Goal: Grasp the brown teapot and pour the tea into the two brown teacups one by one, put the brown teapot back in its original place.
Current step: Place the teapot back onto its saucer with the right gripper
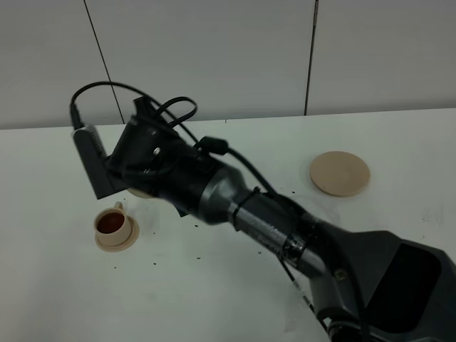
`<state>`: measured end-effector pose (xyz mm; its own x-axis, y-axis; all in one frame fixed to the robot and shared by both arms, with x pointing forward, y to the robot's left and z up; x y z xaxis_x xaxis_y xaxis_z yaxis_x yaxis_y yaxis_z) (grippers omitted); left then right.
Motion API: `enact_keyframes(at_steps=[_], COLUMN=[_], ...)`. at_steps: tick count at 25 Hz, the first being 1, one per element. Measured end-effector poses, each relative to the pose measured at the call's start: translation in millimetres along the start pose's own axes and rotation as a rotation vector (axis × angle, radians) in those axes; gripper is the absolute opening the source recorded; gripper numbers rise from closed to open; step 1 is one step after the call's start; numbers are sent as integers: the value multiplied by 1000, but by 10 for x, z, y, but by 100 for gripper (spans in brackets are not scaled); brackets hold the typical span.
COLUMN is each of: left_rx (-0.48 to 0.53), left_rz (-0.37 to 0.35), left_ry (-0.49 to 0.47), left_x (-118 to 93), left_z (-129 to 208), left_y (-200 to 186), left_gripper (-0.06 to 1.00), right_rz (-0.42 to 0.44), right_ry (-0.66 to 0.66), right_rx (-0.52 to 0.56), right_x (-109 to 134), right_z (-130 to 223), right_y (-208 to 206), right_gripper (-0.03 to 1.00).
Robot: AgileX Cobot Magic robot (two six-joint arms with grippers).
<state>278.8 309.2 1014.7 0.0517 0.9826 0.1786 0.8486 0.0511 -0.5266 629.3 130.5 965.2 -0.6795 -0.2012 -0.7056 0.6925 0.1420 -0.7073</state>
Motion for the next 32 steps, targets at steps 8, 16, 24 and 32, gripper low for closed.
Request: enact_keyframes(at_steps=[8,16,24,32], left_rx=[0,0,0,0], left_rz=[0,0,0,0], left_ry=[0,0,0,0], left_x=[0,0,0,0], left_z=[0,0,0,0], left_y=[0,0,0,0], left_gripper=[25,25,25,25], right_rz=[-112,-195,-282,-360], right_ry=[152,320,399,456], right_rx=[-84,-112,-71,-107], right_x=[40,140,267,354], right_z=[-38,-111,-85,-169], right_y=[-143,-167,-192,-232], right_gripper=[10,10,10,10])
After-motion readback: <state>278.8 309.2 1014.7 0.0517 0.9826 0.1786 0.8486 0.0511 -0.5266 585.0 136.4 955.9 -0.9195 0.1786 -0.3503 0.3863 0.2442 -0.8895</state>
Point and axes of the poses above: a point on each arm's last joint axis where the gripper is mounted, y pointing out along that axis toward the gripper, x along the wrist's bending axis when the last joint is at zero, z = x × y, the point moved 6 cm from there along y, pointing out along that axis toward the gripper, and after that the axes turned 9 degrees about y, right-handed, at the moved point
